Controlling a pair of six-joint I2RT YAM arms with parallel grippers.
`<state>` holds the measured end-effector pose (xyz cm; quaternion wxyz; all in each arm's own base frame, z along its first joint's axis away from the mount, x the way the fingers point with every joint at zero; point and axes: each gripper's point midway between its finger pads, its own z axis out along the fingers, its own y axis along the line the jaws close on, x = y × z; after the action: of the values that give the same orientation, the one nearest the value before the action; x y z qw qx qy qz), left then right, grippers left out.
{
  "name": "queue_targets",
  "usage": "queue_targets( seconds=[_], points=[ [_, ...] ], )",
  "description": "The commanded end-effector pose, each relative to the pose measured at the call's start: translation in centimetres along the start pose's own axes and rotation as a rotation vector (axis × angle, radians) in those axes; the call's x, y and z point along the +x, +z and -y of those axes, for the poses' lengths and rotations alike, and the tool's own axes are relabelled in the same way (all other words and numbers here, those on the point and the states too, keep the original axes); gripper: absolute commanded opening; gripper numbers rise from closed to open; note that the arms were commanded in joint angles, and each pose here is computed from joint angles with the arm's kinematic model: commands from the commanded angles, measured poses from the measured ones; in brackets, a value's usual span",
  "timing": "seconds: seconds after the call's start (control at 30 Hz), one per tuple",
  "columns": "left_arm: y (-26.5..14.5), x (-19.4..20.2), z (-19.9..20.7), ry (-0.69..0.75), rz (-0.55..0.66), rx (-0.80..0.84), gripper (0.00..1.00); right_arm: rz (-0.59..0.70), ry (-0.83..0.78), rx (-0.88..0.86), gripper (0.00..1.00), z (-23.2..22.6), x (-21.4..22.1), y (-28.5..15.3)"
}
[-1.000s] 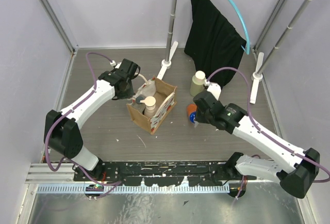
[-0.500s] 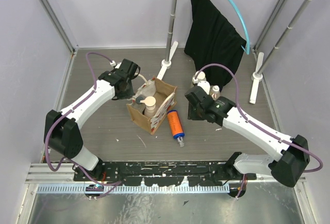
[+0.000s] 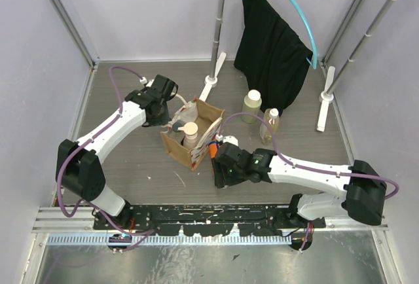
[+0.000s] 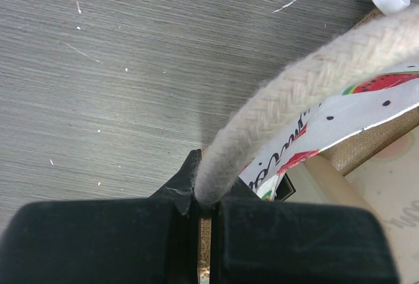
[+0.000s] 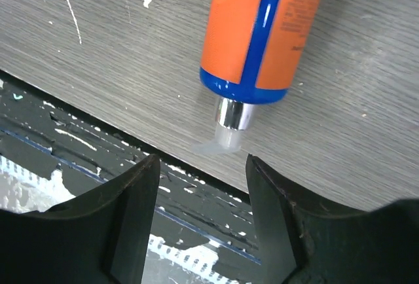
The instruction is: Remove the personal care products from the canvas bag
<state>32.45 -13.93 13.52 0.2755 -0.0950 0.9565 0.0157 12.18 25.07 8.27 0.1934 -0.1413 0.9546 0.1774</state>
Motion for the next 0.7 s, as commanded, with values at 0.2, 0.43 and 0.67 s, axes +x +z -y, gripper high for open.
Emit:
queue_targets(
  seconds=[0.2, 0.43, 0.67],
  points=[
    [0.0, 2.1, -1.3, 0.039, -0.068, -0.04, 0.0, 0.057, 0.083, 0.054, 0.58, 0.4, 0.3, 3.3],
    [0.3, 2.2, -0.9, 0.035, -0.081, -0.025, 0.0, 0.089, 0.086, 0.143, 0.49, 2.0, 0.7, 4.2],
    [0.2, 2.1, -0.6, 0.031, -0.081, -0.015, 0.0, 0.125, 0.03, 0.25, 0.23, 2.4, 0.5, 3.7]
  ],
)
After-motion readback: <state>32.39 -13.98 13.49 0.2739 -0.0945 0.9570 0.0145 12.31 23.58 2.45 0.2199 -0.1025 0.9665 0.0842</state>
